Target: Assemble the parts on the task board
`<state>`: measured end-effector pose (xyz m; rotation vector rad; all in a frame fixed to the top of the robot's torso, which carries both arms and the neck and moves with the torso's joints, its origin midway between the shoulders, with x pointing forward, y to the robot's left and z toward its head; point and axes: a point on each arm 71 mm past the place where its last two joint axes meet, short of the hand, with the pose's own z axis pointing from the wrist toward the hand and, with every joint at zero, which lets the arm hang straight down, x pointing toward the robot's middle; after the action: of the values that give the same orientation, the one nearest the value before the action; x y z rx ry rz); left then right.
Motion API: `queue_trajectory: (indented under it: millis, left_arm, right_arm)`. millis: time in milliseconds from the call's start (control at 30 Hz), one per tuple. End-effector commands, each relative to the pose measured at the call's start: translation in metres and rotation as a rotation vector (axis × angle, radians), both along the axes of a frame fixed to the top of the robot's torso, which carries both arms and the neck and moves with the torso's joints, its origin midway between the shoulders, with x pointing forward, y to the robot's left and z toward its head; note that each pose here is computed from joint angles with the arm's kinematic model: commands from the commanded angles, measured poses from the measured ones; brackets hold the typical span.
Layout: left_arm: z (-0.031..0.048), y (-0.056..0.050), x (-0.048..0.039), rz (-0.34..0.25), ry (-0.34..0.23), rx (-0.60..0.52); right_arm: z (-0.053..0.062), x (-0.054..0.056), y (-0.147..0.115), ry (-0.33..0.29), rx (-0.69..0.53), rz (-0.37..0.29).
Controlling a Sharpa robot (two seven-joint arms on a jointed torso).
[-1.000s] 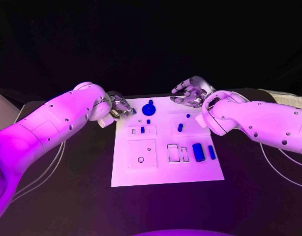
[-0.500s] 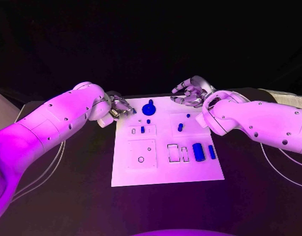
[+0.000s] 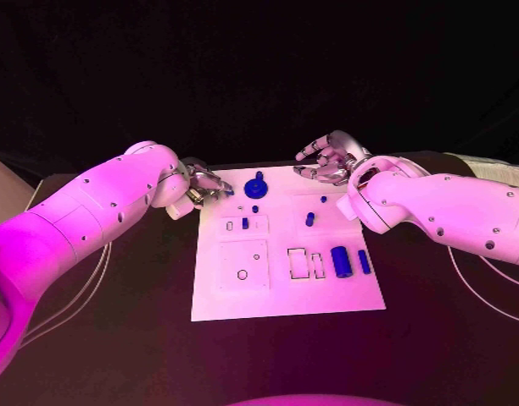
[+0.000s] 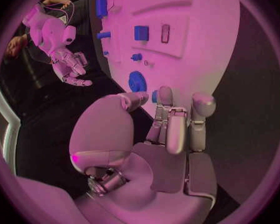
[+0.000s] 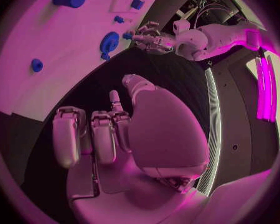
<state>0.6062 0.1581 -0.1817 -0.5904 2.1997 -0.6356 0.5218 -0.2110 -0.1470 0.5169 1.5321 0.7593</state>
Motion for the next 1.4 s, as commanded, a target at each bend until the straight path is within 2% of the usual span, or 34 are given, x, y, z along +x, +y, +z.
queue_trajectory:
  millis: [33,1400]
  left_arm:
    - [-0.0002,-0.0012,-0.0004,0.0,0.012,-0.001]
    - [-0.0015,-0.0043,0.0029,0.023,-0.001,-0.006]
  right_arm:
    - [0.0002,-0.0003,0.0013,0.0,-0.009,0.016]
    - [0.0004,-0.0006,0.0016,-0.002,-0.008,0.017]
